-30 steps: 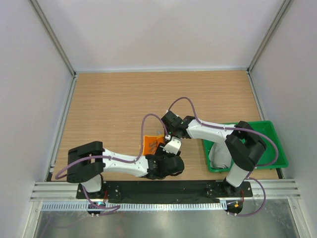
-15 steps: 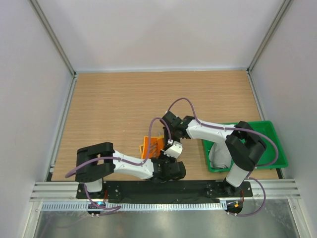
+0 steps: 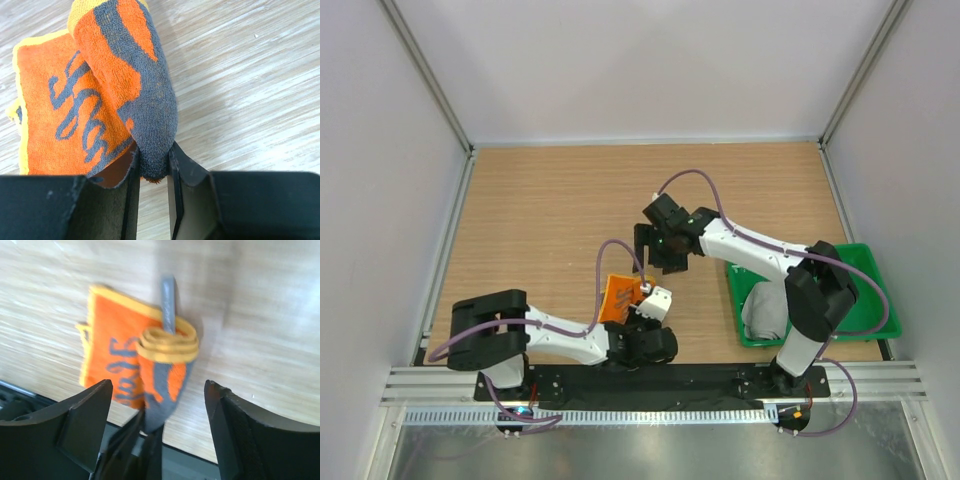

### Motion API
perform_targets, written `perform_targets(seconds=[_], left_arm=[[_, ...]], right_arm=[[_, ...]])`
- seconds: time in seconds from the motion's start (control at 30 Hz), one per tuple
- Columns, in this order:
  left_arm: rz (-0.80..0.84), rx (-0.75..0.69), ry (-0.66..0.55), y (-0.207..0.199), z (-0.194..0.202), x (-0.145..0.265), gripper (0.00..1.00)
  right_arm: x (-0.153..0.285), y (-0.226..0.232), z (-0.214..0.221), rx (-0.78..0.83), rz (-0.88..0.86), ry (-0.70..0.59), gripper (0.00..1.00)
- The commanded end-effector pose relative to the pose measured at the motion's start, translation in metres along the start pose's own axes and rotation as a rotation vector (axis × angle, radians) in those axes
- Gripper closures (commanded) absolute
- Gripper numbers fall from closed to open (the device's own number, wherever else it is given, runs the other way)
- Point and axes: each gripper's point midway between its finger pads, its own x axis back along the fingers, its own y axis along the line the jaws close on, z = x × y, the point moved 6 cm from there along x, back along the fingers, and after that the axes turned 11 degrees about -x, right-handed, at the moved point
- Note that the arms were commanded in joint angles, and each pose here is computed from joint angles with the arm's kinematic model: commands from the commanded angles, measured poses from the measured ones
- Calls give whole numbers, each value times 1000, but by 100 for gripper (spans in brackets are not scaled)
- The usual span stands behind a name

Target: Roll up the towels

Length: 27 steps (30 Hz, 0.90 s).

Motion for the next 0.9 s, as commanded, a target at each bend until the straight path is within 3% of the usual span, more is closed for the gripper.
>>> perform_targets(seconds=[0.0,0.27,0.5,0.73,0.87], left_arm=[[55,56,4,-4,5,4,95],[273,150,-79,-8,-1,10,97],[519,205,-151,-28,-19,19,97],[537,493,-71,-8,-5,4,100],[619,690,-85,5,1,1,100]], right_arm=[[25,12,-30,1,-41,-79,17],[66,-29,-79,-149,-91,-227,13],[95,-77,-84,-220,-66,-288,13],[94,-92,-45,-210,-177,-273,13],[94,-97,-27,-221,-249,-277,13]])
